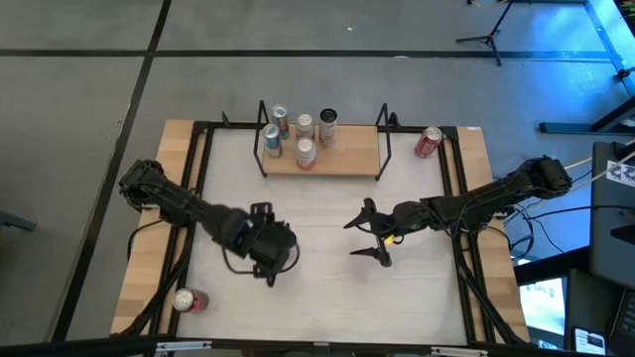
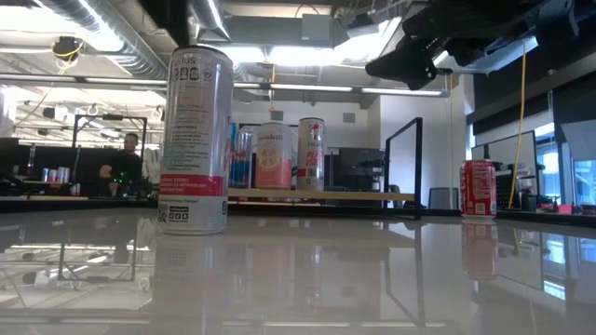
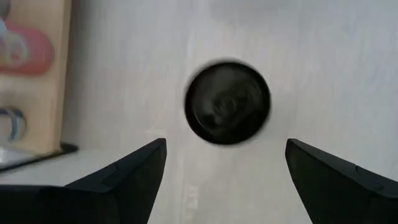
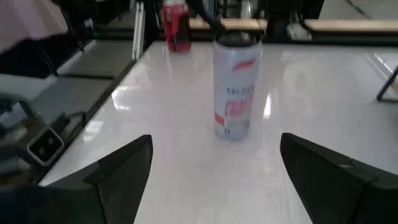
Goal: Place canned beverage on shelf
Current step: Put the white and pink soda can aligned with the other white pink soda can on the shelf
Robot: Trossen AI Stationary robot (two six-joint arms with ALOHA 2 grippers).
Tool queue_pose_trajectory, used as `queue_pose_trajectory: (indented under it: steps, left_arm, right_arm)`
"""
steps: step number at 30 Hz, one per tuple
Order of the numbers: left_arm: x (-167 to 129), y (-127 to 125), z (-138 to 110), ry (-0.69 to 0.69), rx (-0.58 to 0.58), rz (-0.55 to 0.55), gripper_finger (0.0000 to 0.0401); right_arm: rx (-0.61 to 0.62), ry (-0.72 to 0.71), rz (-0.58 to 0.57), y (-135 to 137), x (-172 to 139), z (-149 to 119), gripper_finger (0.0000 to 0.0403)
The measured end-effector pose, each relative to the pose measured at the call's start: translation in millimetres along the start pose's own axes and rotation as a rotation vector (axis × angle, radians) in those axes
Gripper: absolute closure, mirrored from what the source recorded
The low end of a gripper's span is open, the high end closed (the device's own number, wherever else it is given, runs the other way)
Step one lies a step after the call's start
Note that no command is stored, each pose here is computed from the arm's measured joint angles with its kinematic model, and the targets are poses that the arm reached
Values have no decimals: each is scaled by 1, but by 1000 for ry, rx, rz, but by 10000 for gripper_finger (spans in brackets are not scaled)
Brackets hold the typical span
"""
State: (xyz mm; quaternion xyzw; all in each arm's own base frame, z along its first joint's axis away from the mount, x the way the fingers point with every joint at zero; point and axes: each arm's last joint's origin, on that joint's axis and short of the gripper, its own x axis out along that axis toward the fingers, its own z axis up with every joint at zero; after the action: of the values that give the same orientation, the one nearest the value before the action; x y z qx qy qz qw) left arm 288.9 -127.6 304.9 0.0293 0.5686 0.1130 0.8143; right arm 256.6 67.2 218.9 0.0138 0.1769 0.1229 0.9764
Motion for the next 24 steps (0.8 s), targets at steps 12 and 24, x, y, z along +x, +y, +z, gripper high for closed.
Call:
queue_pose_trajectory:
  steps: [12,24]
  left_arm:
    - [48,-52,-71,-73,-193,124,83]
    - [108,-66,-98,-408,-346,27,83]
  right_arm:
    - [-7,-161,-20,-2,42,-12,54]
    - [-51,-91,-429,-24,98,-23,54]
